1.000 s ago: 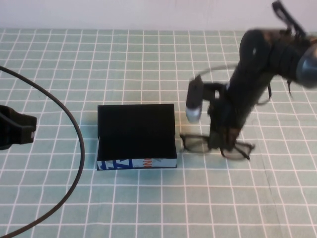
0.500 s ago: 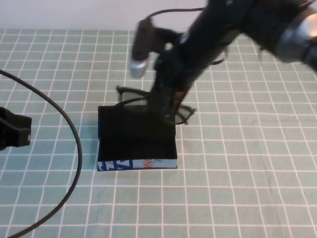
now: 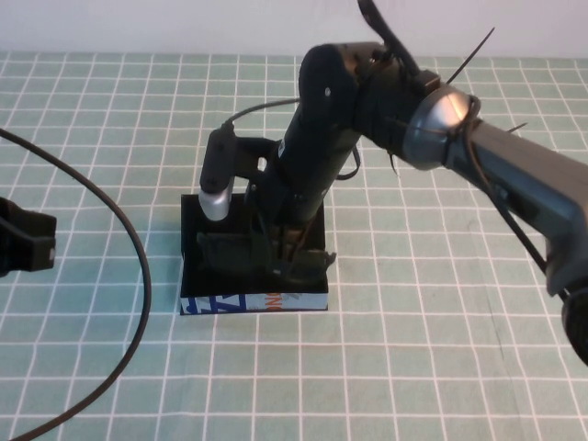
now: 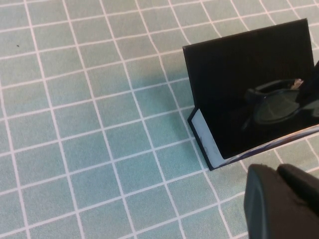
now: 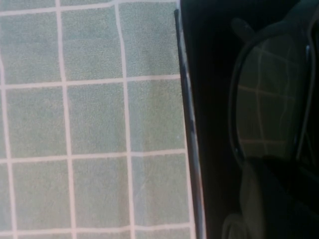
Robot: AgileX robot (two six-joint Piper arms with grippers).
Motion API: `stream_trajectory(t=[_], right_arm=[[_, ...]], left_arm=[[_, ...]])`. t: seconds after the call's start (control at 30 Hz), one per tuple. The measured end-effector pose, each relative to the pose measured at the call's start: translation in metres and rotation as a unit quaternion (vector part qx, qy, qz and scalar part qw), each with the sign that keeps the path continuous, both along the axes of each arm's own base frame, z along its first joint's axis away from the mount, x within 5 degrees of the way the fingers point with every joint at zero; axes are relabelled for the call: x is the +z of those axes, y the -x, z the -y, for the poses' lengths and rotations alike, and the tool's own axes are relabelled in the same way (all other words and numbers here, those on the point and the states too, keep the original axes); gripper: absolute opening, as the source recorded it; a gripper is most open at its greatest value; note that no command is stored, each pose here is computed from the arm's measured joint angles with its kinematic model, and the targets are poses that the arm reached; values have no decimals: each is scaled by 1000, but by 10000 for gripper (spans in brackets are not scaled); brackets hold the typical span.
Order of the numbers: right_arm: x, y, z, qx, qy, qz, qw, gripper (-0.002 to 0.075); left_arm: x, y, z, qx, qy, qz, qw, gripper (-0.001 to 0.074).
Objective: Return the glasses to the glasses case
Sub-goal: Place the glasses in the glasses case
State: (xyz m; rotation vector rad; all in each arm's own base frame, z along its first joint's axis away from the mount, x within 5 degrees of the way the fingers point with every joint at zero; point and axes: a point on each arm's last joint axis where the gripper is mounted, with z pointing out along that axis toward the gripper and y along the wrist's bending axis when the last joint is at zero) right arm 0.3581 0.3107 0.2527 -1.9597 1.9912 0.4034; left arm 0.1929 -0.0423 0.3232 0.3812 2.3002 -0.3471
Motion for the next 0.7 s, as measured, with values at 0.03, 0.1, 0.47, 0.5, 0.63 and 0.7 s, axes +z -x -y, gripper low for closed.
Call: stream_trajectory(t=[0.03, 0.1, 0.47, 0.5, 0.63, 0.7], right_arm=[[-4, -1, -1, -1, 0, -3, 1000, 17], [-9, -3, -3, -3, -2, -5, 1000, 17], [-22, -6, -9, -6, -14, -15, 1000, 17], [-22, -6, -9, -6, -14, -15, 1000, 18], [-22, -7, -9, -7, -16, -14, 1000, 67], [-22, -7, -9, -11, -18, -14, 1000, 110]], left_arm=[[0, 0, 0, 0, 0, 0, 1000, 1], [0, 0, 0, 0, 0, 0, 1000, 1], [0, 0, 0, -1, 0, -2, 1000, 1], [0, 0, 0, -1, 0, -2, 1000, 1], [0, 0, 0, -1, 0, -3, 1000, 1], [0, 0, 0, -1, 0, -3, 1000, 1]])
